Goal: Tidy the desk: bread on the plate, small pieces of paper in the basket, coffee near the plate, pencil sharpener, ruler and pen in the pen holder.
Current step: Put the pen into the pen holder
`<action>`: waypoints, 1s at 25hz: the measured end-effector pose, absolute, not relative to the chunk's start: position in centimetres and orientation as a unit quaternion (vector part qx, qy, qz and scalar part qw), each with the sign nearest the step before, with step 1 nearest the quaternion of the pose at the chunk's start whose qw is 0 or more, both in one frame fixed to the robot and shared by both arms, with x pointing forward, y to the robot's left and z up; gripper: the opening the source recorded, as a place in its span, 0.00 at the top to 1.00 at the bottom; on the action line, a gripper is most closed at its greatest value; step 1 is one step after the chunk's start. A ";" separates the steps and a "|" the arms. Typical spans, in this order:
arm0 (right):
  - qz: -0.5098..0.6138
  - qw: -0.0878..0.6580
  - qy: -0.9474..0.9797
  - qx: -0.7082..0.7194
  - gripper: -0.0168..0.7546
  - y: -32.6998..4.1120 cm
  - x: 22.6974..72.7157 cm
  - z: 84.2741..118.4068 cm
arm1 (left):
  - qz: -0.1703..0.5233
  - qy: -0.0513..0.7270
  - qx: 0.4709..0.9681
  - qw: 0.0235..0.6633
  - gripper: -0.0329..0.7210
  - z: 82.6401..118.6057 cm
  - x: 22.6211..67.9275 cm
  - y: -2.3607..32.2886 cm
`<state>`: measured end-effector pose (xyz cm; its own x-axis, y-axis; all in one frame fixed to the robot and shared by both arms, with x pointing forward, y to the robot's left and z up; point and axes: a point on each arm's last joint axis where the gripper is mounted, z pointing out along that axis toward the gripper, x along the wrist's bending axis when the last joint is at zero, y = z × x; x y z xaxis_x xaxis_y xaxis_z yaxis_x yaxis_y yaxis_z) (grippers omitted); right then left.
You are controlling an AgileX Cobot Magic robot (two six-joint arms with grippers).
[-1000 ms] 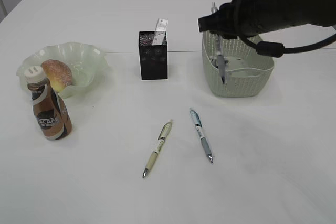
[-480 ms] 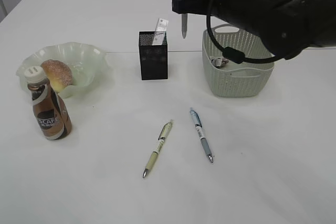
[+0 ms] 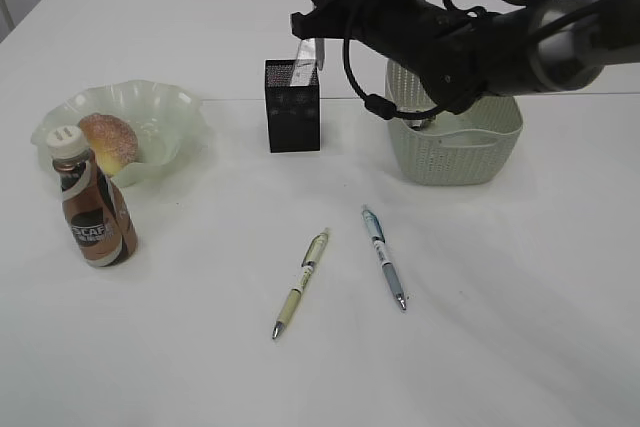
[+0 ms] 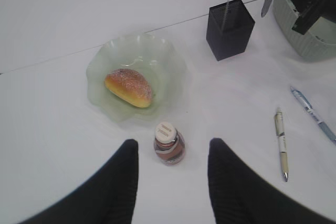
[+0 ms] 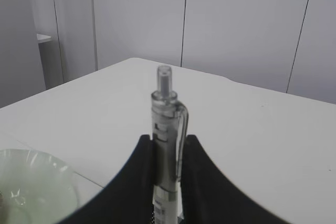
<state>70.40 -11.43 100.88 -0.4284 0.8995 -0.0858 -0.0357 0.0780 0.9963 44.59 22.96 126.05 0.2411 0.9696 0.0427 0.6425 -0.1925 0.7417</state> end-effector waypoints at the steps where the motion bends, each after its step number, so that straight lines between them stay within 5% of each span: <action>1: 0.581 0.403 0.613 0.351 0.88 -11.3 70.7 100.7 | 0.269 0.556 0.725 0.306 0.53 126.1 44.6 23.0; 25: 0.580 0.395 0.611 0.365 0.88 -9.5 75.6 96.3 | 0.290 0.557 0.721 0.292 0.54 126.1 44.7 23.4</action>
